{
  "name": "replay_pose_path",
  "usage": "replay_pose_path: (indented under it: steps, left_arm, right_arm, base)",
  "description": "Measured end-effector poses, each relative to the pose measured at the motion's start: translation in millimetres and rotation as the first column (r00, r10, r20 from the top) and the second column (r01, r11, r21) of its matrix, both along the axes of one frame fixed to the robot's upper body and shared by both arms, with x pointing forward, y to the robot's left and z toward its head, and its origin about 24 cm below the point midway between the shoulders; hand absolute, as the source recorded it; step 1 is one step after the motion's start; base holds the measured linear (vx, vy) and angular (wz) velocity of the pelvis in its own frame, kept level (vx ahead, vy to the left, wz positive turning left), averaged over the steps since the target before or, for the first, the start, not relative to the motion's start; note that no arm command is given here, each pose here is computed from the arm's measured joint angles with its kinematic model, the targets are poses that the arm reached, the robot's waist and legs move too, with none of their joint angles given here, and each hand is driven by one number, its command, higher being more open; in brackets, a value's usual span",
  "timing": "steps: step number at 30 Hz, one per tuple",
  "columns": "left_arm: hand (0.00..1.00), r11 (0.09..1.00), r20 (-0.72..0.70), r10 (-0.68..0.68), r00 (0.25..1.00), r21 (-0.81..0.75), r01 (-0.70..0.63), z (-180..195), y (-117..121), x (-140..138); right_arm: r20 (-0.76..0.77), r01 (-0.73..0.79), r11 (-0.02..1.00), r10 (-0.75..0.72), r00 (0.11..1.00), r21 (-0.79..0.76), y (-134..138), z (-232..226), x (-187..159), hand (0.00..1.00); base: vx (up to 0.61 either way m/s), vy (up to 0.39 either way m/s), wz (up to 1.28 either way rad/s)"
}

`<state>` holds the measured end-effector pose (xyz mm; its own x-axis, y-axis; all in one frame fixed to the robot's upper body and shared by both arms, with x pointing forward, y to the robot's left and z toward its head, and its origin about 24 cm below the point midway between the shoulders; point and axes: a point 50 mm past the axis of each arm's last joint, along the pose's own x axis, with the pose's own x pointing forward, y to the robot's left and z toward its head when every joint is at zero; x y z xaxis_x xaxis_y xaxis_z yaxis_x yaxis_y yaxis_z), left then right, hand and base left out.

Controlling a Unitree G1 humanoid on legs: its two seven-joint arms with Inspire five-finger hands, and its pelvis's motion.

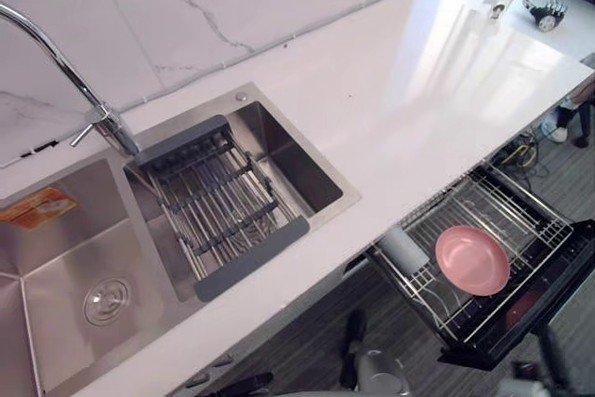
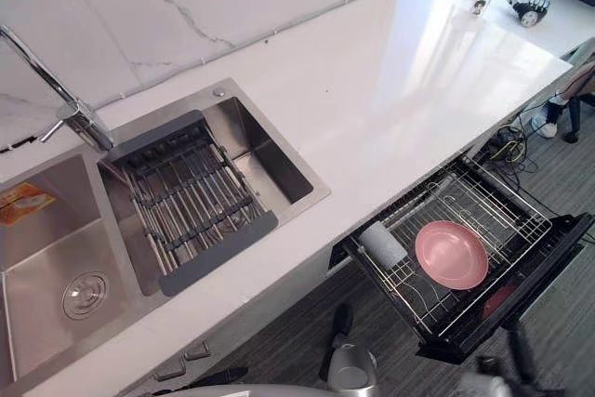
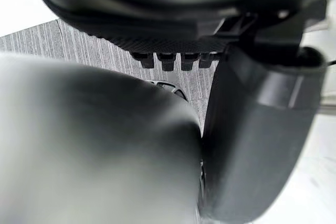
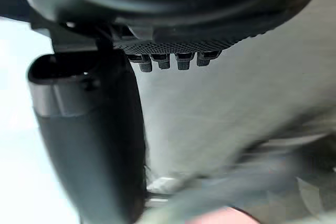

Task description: Walk over to the sink, pick up the cup, carry it to the dishwasher, place the cup inside the dishwasher, then close the dishwasher door

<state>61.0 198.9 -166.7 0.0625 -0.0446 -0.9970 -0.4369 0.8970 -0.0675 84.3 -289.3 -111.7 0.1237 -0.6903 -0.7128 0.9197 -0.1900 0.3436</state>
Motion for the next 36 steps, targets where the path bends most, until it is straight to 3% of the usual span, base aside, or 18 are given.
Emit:
replay_pose_path:
  steps: [4, 12, 18, 24, 32, 36]
  left_arm:
    - [1.0, 1.0, 0.016, 0.012, 1.0, 0.003, -0.012, 0.1, 0.5, 1.5]
    - [1.0, 0.999, 0.045, 0.029, 0.999, 0.016, -0.029, -0.5, 2.0, 2.4]
    - [1.0, 0.999, 0.08, 0.043, 0.996, 0.021, -0.044, -0.4, 0.9, 5.7]
    - [1.0, 0.997, 0.132, 0.083, 0.988, -0.007, -0.083, 0.0, -3.7, 10.4]
    - [1.0, 0.995, 0.172, 0.097, 0.98, -0.026, -0.094, -0.1, 0.5, 4.8]
    - [1.0, 0.993, 0.178, 0.121, 0.977, -0.028, -0.118, -1.1, 0.0, 2.8]
  right_arm:
    - [0.057, -0.121, 0.99, 0.125, 0.99, -0.068, 3.3, 1.7, 2.1, 1.0]
    - [0.065, -0.229, 0.968, 0.236, 0.969, -0.098, 14.2, 0.7, 9.9, 1.0]
    - [0.139, -0.336, 0.936, 0.349, 0.927, -0.108, 24.4, 9.7, 52.5, 1.0]
    - [0.223, -0.509, 0.814, 0.571, 0.79, -0.279, 4.8, 58.8, 134.4, 1.0]
    - [0.169, -0.616, 0.716, 0.686, 0.708, -0.329, -1.1, 63.9, 140.3, 1.0]
    - [0.088, -0.742, 0.574, 0.807, 0.584, -0.347, 6.4, 61.1, 140.1, 1.0]
  base:
    - [-0.03, -0.034, -0.01]
    - [0.09, -0.044, 0.24]
    - [0.0, -0.008, 0.32]
    - [-0.04, -0.03, 0.31]
    - [-0.02, -0.007, 0.04]
    - [-0.04, 0.001, -0.06]
